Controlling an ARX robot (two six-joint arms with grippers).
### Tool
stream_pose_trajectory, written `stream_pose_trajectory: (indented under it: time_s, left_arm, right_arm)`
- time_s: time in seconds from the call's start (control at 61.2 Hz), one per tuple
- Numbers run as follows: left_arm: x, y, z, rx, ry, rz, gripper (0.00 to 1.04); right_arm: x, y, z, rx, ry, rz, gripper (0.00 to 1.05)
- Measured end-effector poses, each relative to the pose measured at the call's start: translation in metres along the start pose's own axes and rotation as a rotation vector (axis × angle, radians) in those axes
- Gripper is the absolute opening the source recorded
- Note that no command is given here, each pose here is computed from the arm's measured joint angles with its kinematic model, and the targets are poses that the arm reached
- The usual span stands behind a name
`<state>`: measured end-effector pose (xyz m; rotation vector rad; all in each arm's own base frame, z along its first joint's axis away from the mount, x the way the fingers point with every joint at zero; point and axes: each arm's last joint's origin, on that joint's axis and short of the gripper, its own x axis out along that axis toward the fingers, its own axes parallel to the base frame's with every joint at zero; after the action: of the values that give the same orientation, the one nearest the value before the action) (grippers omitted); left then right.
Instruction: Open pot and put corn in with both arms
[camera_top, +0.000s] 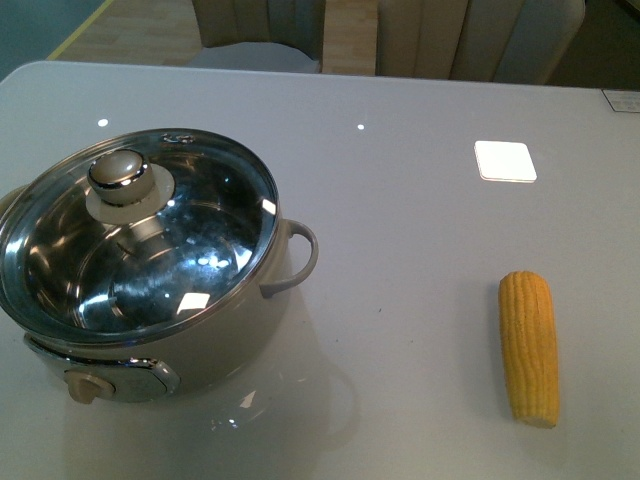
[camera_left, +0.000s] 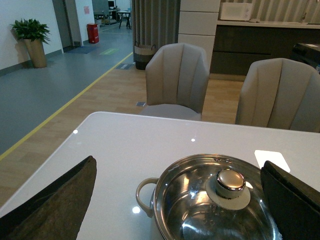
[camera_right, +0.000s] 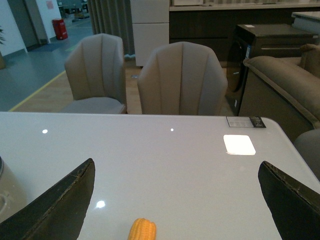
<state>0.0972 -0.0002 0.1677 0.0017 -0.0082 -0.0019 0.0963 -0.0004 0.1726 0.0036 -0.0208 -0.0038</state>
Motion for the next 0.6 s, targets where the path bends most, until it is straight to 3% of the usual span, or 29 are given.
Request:
stream_pose_trajectory:
  time_s: [0.212, 0.31, 0.376, 0.604]
  left_arm:
    - [0.000, 0.000, 0.000, 0.000, 0.000, 0.000, 0.98]
    - [0.002, -0.002, 0.000, -0.100, 0.359, -0.096, 0.98]
    - [0.006, -0.004, -0.001, -0.128, 0.479, -0.110, 0.98]
    - [0.051, -0.012, 0.014, -0.114, 0.444, -0.198, 0.98]
  right_arm:
    - [0.000, 0.000, 0.000, 0.000, 0.000, 0.000, 0.96]
    - [0.000, 0.000, 0.000, 0.000, 0.000, 0.002, 0.96]
    - [0.000, 0.000, 0.000, 0.000, 0.000, 0.002, 0.96]
    - [0.000, 0.000, 0.000, 0.000, 0.000, 0.002, 0.96]
